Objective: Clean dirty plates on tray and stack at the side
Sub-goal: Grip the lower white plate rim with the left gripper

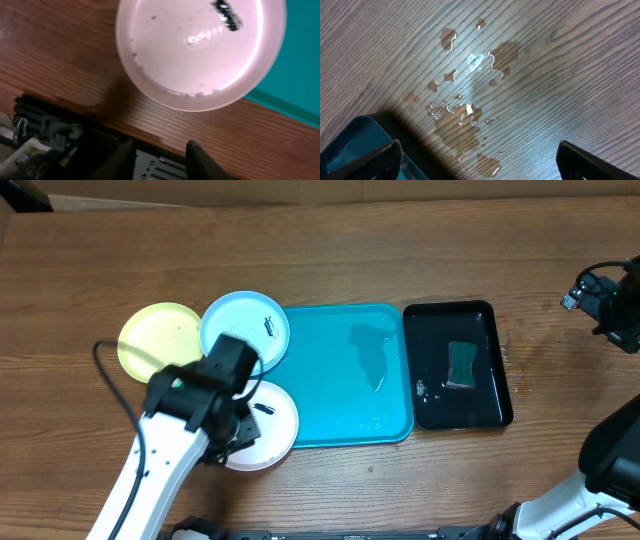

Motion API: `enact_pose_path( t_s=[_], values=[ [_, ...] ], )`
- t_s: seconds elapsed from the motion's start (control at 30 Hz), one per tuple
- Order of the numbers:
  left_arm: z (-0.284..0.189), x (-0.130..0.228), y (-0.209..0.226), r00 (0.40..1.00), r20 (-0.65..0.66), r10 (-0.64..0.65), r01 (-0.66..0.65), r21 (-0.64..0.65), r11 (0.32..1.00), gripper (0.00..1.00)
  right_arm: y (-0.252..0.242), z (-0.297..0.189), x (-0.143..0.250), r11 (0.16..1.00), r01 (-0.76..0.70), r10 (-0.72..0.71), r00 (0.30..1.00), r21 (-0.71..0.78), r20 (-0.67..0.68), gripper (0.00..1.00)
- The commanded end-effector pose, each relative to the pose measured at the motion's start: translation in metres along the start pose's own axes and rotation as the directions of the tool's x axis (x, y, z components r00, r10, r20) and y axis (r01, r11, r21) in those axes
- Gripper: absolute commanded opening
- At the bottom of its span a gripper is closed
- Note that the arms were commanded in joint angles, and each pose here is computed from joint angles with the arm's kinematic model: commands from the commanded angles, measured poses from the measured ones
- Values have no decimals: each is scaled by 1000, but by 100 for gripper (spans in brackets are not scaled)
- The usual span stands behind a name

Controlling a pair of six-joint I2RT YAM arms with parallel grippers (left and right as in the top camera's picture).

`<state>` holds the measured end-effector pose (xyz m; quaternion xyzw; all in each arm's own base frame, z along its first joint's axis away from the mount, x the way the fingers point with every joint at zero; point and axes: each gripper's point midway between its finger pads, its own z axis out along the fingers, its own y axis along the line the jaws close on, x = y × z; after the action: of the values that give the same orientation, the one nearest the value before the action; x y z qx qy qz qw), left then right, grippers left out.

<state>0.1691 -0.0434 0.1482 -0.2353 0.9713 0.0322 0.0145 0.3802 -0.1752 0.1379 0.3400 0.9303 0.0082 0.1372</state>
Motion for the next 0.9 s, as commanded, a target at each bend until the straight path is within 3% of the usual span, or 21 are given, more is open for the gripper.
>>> enact_pose_path(
  t_s=[0.0,0.17,0.43,0.87],
  values=[
    [6,-3,22,979,25,-201,201,-10,980,40,2,-9,-4,1000,-6,7,1000,-12,27,100],
    [25,9,25,956,-84,-282,284,9,959,33,2,-9,-4,1000,-6,7,1000,-12,27,100],
    [55,11,9,936,-139,-324,337,78,938,34,2,-9,-4,1000,-6,7,1000,-12,27,100],
    [92,22,12,908,-169,-383,397,60,916,31,2,-9,-4,1000,-6,7,1000,-12,27,100]
  ],
)
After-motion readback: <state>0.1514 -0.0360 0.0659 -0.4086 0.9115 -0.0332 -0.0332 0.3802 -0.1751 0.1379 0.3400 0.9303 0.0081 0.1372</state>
